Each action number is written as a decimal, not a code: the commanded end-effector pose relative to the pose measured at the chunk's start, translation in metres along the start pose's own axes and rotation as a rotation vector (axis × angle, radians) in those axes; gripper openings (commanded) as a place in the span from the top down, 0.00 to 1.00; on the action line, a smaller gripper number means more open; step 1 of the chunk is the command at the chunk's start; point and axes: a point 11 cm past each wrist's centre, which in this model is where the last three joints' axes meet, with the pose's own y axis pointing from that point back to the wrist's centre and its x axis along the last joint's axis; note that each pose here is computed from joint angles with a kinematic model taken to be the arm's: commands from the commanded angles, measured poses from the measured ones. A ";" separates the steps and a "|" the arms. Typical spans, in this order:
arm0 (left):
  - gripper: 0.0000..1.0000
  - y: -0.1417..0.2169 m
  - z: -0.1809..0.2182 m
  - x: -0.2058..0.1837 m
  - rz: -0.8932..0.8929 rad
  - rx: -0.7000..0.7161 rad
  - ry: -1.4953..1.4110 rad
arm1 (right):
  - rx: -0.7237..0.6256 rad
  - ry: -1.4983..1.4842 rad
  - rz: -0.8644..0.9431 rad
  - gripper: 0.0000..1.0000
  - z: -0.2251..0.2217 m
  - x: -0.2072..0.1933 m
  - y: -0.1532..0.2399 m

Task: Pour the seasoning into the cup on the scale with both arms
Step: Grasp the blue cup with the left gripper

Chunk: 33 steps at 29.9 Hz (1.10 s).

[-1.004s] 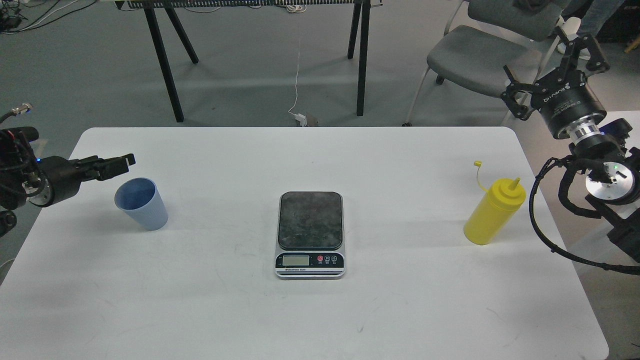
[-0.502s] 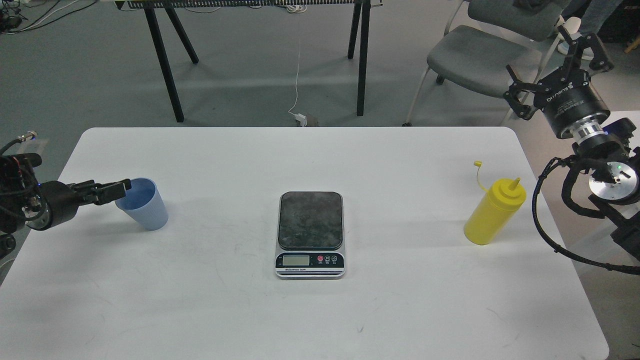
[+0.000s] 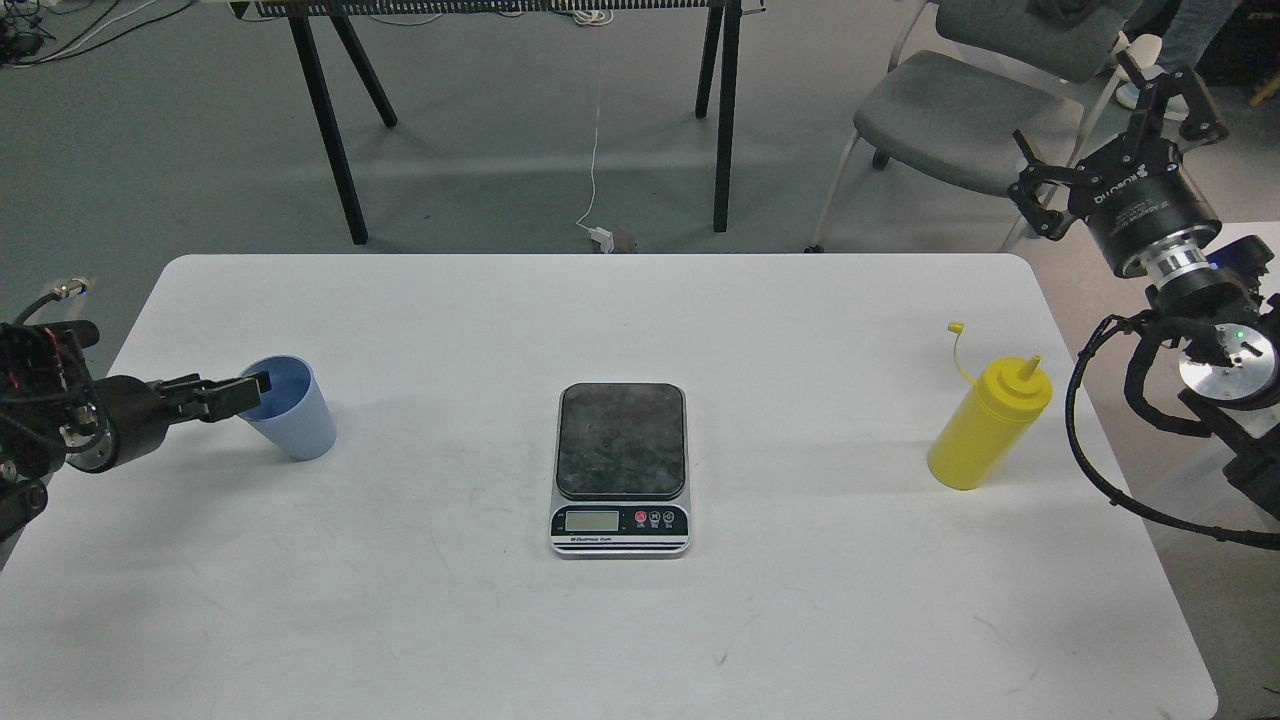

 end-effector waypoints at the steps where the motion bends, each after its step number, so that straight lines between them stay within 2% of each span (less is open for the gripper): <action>1: 0.69 0.003 -0.007 -0.003 -0.017 0.023 -0.010 | -0.001 -0.001 0.000 0.01 0.001 0.000 0.000; 3: 0.84 0.003 -0.009 -0.010 -0.057 0.030 -0.040 | -0.001 0.000 0.000 0.01 0.001 0.000 0.000; 4: 0.89 0.003 -0.009 -0.013 -0.072 0.032 -0.053 | -0.001 0.000 0.000 0.01 0.001 0.000 0.000; 6: 0.91 0.004 -0.011 -0.016 -0.089 0.036 -0.064 | -0.003 0.001 0.000 0.01 0.001 0.000 0.000; 12: 0.94 0.004 -0.011 -0.015 -0.087 0.036 -0.062 | -0.007 0.009 -0.003 0.01 0.001 0.000 0.000; 18: 0.99 0.003 -0.007 0.001 -0.058 0.031 -0.060 | -0.008 0.009 -0.002 0.01 0.002 0.000 0.001; 25: 1.00 0.006 -0.002 0.023 -0.073 0.019 -0.045 | -0.008 0.008 -0.004 0.01 0.002 -0.001 0.000; 30: 0.99 0.022 0.021 0.050 -0.090 -0.062 -0.072 | -0.008 0.010 -0.001 0.01 0.002 0.001 0.001; 33: 0.99 0.028 0.052 0.073 -0.110 -0.135 -0.179 | -0.008 0.008 -0.002 0.01 0.002 0.000 0.001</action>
